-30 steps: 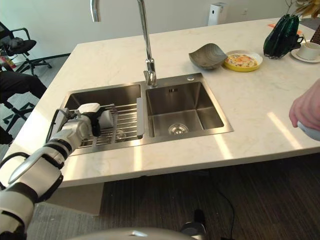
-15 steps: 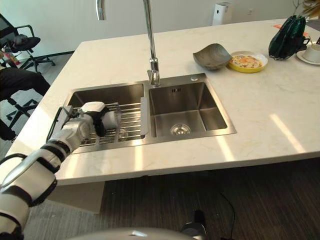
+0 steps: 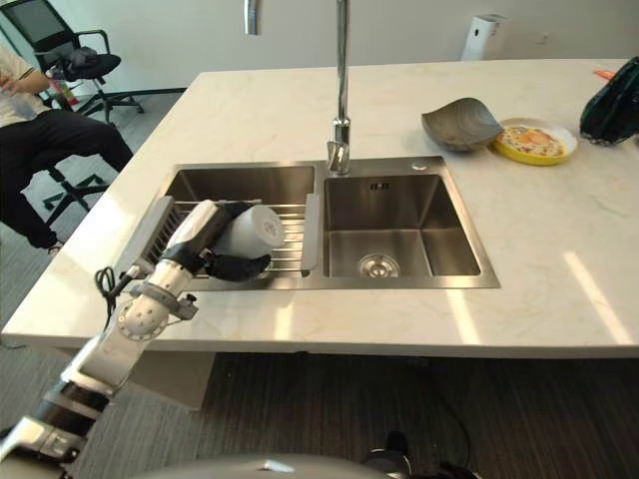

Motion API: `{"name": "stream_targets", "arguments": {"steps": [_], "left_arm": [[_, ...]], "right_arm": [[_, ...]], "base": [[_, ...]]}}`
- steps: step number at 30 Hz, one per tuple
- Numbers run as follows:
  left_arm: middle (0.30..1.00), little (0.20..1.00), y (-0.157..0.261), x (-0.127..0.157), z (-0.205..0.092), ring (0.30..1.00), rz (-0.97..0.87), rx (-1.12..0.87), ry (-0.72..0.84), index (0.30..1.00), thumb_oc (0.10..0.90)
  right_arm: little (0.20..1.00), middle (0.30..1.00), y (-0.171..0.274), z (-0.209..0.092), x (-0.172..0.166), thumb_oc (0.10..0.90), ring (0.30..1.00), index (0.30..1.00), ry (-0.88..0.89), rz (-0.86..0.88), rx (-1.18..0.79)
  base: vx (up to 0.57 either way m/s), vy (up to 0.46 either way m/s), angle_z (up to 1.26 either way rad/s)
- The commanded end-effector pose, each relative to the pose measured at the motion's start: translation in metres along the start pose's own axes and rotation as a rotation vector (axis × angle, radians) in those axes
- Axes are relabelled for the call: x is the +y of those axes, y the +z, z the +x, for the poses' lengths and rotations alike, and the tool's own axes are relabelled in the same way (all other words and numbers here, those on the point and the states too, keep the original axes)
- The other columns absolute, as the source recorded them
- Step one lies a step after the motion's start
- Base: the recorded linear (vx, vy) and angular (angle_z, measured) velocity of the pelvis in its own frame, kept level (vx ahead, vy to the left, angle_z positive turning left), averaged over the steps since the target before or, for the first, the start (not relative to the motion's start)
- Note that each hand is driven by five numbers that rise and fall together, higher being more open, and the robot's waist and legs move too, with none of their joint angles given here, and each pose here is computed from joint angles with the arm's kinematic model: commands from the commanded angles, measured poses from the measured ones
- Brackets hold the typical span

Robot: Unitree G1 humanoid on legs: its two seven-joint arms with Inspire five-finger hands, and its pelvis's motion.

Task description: Place the dishes in the dishwasher.

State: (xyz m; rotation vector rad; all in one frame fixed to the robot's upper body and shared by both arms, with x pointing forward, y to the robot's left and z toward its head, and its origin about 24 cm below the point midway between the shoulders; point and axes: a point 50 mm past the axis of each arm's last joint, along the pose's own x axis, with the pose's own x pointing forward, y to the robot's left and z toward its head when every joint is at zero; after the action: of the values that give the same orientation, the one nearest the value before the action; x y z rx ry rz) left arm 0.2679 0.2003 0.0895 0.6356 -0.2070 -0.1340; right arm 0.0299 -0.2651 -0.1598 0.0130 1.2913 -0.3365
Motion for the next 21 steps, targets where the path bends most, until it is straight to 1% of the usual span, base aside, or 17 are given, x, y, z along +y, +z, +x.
{"name": "stream_targets", "arguments": {"steps": [1, 2, 4, 5, 7, 8, 9, 10, 11, 12, 14, 17, 19, 20, 21], "left_arm": [[0.300, 0.300, 0.067, 0.072, 0.024, 0.300, -0.235, -0.394, 0.329, 0.300, 0.400], [0.300, 0.300, 0.067, 0.072, 0.024, 0.300, -0.236, -0.393, 0.329, 0.300, 0.400], [0.300, 0.300, 0.073, 0.079, 0.015, 0.300, -0.332, -0.446, 0.399, 0.300, 0.400], [0.300, 0.300, 0.072, 0.079, 0.015, 0.300, -0.332, -0.445, 0.398, 0.300, 0.400], [0.300, 0.300, 0.069, 0.080, 0.007, 0.300, -0.394, -0.450, 0.443, 0.300, 0.400], [0.300, 0.300, 0.060, 0.076, 0.000, 0.300, -0.496, -0.429, 0.464, 0.300, 0.400], [0.300, 0.300, 0.060, 0.076, 0.000, 0.300, -0.497, -0.427, 0.463, 0.300, 0.400], [0.300, 0.300, 0.051, 0.071, -0.010, 0.300, -0.598, -0.402, 0.470, 0.300, 0.400], [0.300, 0.300, 0.050, 0.071, -0.010, 0.300, -0.599, -0.400, 0.470, 0.300, 0.400], [0.300, 0.300, 0.040, 0.070, -0.018, 0.300, -0.690, -0.371, 0.486, 0.300, 0.400], [0.300, 0.300, 0.033, 0.073, -0.026, 0.300, -0.755, -0.359, 0.526, 0.300, 0.400], [0.300, 0.300, 0.030, 0.077, -0.038, 0.300, -0.761, -0.359, 0.555, 0.300, 0.400], [0.300, 0.300, 0.030, 0.082, -0.043, 0.300, -0.748, -0.368, 0.578, 0.300, 0.400], [0.300, 0.300, 0.030, 0.085, -0.044, 0.300, -0.736, -0.374, 0.590, 0.300, 0.400], [0.300, 0.300, 0.029, 0.092, -0.046, 0.300, -0.705, -0.378, 0.639, 0.300, 0.400]], "right_arm": [[0.900, 0.900, 0.031, 0.006, 0.031, 0.800, 0.900, 0.900, 0.083, 0.078, -0.094], [0.900, 0.900, 0.031, 0.006, 0.031, 0.800, 0.900, 0.900, 0.083, 0.077, -0.093], [0.900, 0.900, 0.045, 0.006, 0.039, 0.800, 0.900, 0.900, 0.118, 0.056, -0.135], [0.900, 0.900, 0.044, 0.006, 0.038, 0.800, 0.900, 0.900, 0.118, 0.055, -0.134], [0.900, 0.900, 0.036, 0.005, 0.039, 0.800, 0.900, 0.900, 0.127, 0.027, -0.124], [0.900, 0.900, 0.027, 0.004, 0.035, 0.800, 0.900, 0.900, 0.113, 0.032, -0.104], [0.900, 0.900, 0.027, 0.004, 0.034, 0.800, 0.900, 0.900, 0.112, 0.031, -0.103], [0.900, 0.900, 0.023, 0.004, 0.034, 0.800, 0.900, 0.900, 0.112, 0.020, -0.092], [0.900, 0.900, 0.023, 0.004, 0.034, 0.800, 0.900, 0.900, 0.111, 0.019, -0.091], [0.900, 0.900, 0.024, 0.004, 0.034, 0.800, 0.900, 0.900, 0.115, -0.001, -0.097], [0.900, 0.900, 0.028, 0.004, 0.035, 0.800, 0.900, 0.900, 0.123, -0.028, -0.109], [0.900, 0.900, 0.034, 0.004, 0.039, 0.800, 0.900, 0.900, 0.145, -0.067, -0.125], [0.900, 0.900, 0.046, 0.004, 0.040, 0.800, 0.900, 0.900, 0.149, -0.089, -0.161], [0.900, 0.900, 0.053, 0.004, 0.037, 0.800, 0.900, 0.900, 0.140, -0.093, -0.178], [0.900, 0.900, 0.061, 0.004, 0.028, 0.800, 0.900, 0.900, 0.106, -0.099, -0.203]], "base": [[0.08, -0.076, 0.07], [-0.03, -0.059, 0.06], [-0.10, -0.039, 0.09], [-0.06, -0.029, 0.12], [-0.02, -0.041, 0.17], [0.04, -0.037, 0.15], [0.09, -0.078, 0.12], [0.05, -0.052, 0.05], [0.03, -0.118, 0.05], [0.01, -0.116, 0.06], [-0.03, -0.155, 0.05], [-0.06, -0.117, 0.08], [-0.16, -0.147, 0.18], [-0.29, -0.132, 0.56], [-0.30, -0.118, 1.10]]}}
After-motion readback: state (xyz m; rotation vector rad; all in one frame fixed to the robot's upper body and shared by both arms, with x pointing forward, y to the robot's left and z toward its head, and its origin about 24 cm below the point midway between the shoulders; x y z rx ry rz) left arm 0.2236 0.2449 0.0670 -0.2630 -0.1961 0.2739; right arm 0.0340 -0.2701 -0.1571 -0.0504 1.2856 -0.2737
